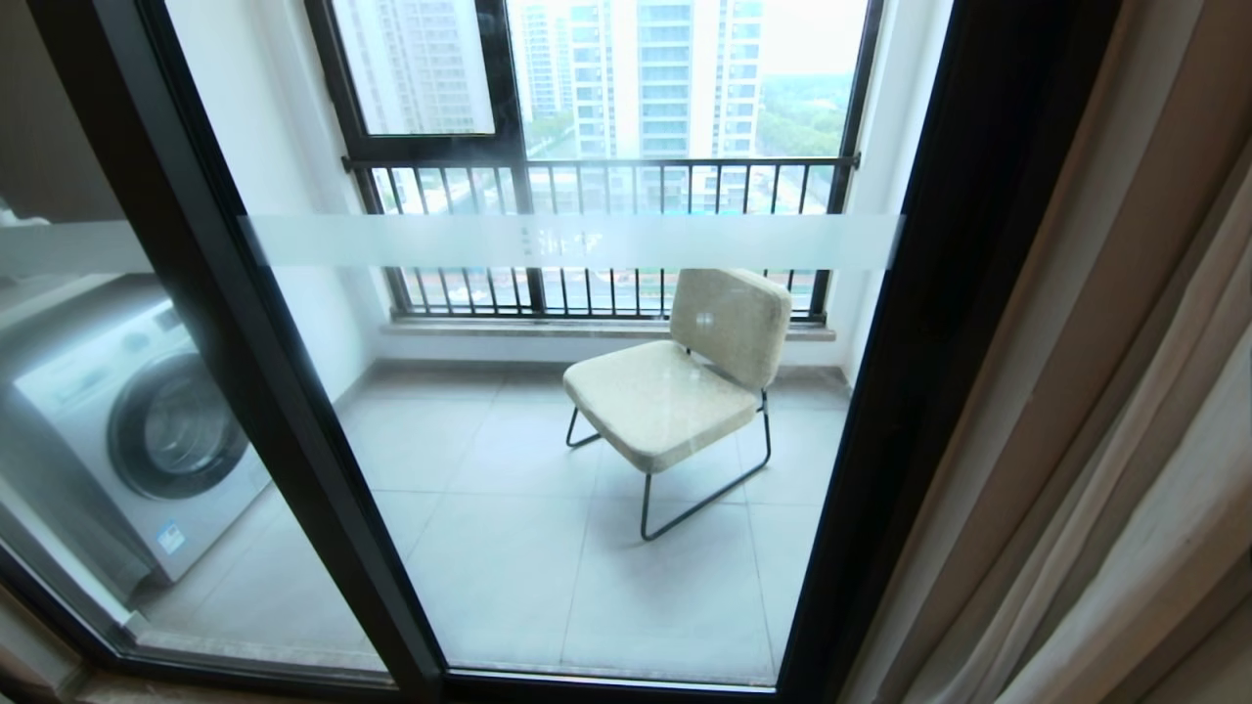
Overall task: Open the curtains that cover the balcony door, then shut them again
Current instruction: Close the inner curtains on both sides
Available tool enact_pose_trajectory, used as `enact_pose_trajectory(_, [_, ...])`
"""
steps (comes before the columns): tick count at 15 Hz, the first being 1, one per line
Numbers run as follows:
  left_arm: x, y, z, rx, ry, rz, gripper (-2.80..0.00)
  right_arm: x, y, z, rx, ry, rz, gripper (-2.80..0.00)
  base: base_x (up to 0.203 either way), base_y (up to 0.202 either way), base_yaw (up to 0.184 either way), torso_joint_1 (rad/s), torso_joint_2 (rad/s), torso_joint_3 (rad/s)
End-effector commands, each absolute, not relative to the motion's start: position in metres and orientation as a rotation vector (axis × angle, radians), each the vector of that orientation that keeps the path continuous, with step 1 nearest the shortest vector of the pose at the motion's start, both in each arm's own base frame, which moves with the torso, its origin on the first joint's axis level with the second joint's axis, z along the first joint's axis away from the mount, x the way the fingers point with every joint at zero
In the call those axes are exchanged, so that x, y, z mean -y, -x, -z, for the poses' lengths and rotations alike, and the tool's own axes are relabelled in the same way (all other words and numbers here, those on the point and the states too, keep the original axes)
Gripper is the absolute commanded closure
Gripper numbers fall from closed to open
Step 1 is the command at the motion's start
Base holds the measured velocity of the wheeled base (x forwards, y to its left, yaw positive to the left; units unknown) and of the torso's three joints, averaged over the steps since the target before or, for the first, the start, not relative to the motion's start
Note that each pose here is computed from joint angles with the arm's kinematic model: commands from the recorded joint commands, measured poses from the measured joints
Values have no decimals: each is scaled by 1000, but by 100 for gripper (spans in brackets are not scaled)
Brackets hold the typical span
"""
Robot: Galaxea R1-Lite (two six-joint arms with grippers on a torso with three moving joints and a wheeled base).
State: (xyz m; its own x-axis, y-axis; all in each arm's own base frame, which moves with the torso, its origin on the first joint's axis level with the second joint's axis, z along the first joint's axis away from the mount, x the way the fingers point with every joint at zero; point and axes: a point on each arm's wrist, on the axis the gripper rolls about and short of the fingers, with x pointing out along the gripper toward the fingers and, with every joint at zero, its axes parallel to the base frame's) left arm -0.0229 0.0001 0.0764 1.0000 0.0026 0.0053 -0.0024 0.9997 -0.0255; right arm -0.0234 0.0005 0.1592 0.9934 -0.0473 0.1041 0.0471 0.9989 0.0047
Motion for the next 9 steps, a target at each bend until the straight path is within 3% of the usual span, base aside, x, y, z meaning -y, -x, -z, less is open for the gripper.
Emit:
enact_pose_trajectory(1, [0,23,-76,6,26,-3,0,-1,7,-191,78,-12,121,0,0,0,0,0,0,0])
enact_pose_trajectory(9, [0,23,-76,6,26,-3,0,3,-13,-252,128,-76,179,0,0,0,0,0,0,0])
